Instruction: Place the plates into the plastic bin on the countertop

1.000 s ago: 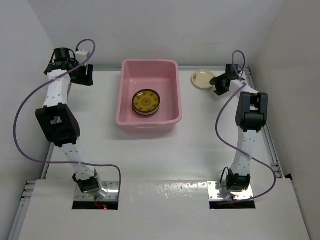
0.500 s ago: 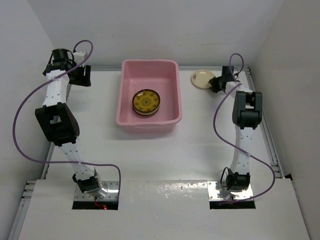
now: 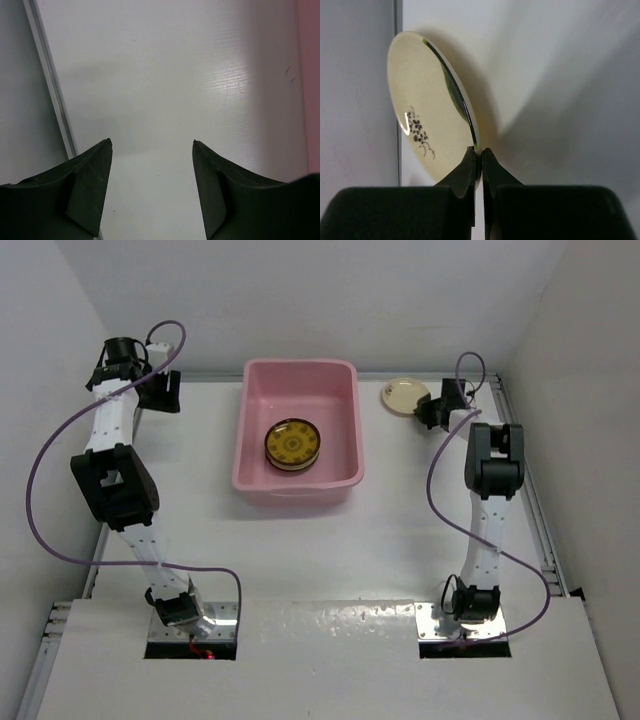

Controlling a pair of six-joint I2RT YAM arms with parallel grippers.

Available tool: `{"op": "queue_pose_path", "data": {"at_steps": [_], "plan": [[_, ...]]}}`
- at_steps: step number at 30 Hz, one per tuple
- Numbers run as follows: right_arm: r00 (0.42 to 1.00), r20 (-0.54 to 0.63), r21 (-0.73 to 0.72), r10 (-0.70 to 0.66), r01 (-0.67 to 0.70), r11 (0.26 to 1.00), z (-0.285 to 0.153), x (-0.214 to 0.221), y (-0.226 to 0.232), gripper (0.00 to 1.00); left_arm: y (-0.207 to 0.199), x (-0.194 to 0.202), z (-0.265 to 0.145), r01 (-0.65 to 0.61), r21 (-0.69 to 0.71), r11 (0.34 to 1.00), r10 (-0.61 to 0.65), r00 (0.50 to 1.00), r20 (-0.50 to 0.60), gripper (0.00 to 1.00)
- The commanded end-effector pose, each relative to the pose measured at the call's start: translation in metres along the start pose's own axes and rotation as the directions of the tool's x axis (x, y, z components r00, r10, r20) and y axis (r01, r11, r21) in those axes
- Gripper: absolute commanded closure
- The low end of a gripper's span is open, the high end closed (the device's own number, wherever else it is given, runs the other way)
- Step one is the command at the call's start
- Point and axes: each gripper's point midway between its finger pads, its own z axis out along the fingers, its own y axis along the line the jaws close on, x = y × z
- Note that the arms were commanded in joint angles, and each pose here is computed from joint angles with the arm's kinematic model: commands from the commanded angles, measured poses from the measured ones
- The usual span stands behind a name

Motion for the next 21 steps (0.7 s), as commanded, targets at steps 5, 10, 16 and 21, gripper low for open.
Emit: {"op": "queue_pose_path", "data": {"at_steps": [5,10,16,21], "plan": [[0.962,0.188,-0.31,-0.196,0.247,0.918,-0.14,-0.037,0.145,1.0,0.012,-0.019,-0.007,-0.012,-0.027,1.0,0.013,0.999,0.049,0.32],[0.879,0.218,-0.378,-0.424,0.476,0.794,-0.188,0.013,0.185,1.0,0.009,-0.021,-0.006,-0.004,-0.008,1.0,0.004,0.998,0.057,0.32],[0.635,0.017,-0.479,-0.773,0.684,0.551,-0.194,0.162,0.191,1.0,0.002,-0.023,-0.005,-0.002,0.007,1.0,0.001,0.998,0.061,0.32],[0.533,-0.092,-0.571,-0.841,0.664,0.483,-0.193,0.238,0.176,1.0,0.0,-0.018,-0.008,0.001,0.01,1.0,-0.001,0.999,0.052,0.32]]}}
